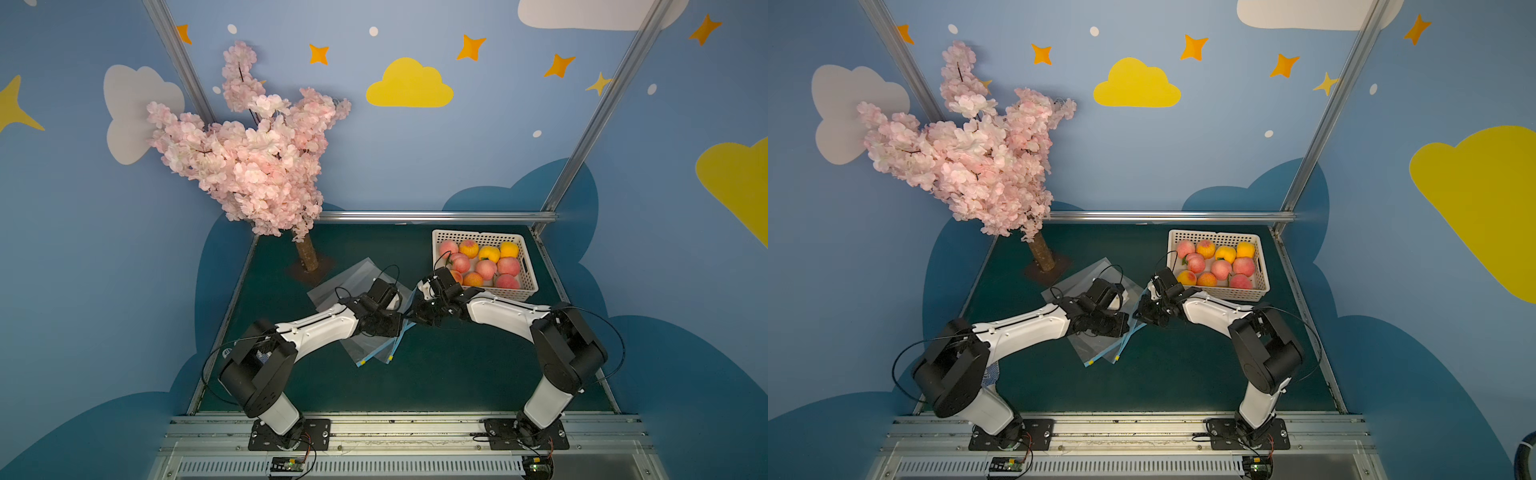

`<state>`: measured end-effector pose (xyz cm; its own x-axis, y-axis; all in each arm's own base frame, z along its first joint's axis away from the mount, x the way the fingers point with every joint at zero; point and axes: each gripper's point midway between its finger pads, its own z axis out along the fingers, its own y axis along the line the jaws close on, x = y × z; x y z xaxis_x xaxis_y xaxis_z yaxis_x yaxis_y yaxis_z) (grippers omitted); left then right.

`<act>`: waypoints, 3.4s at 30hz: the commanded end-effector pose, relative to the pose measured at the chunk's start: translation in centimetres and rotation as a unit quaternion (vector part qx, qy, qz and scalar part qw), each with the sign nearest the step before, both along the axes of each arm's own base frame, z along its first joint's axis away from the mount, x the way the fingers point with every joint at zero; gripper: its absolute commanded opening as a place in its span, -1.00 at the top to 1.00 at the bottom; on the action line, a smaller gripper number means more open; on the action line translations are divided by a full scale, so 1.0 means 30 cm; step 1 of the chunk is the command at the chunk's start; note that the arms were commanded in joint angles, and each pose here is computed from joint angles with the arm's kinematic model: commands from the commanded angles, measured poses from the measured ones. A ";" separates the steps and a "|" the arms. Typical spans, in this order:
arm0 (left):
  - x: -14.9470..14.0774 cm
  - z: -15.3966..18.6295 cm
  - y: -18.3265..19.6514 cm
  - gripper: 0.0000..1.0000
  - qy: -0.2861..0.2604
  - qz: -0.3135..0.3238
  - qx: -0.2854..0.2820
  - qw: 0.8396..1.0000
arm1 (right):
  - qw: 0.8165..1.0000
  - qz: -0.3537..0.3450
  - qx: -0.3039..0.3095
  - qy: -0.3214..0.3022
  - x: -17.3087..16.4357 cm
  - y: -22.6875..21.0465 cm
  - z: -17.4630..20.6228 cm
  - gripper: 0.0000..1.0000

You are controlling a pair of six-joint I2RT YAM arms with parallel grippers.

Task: Place the peach in a zip-top bag and seal the zipper
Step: Open the zipper food storage bag, then pick up the peach from the basket.

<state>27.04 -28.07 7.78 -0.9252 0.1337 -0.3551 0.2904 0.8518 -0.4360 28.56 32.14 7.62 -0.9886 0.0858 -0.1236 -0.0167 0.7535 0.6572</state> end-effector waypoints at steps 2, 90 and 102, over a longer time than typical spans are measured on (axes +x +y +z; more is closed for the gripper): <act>0.031 0.086 -0.004 0.94 -0.040 0.006 -0.011 0.999 | 0.999 -0.007 -0.045 0.011 -0.005 -0.031 -0.053 0.51; 0.342 0.200 0.039 0.94 -0.106 0.097 0.104 0.984 | 0.991 0.019 -0.011 -0.135 0.118 -0.239 0.414 -0.01; 0.392 0.161 -0.065 0.94 -0.067 0.082 0.050 0.993 | 0.962 -0.102 -0.194 -0.162 0.375 -0.648 0.288 -0.48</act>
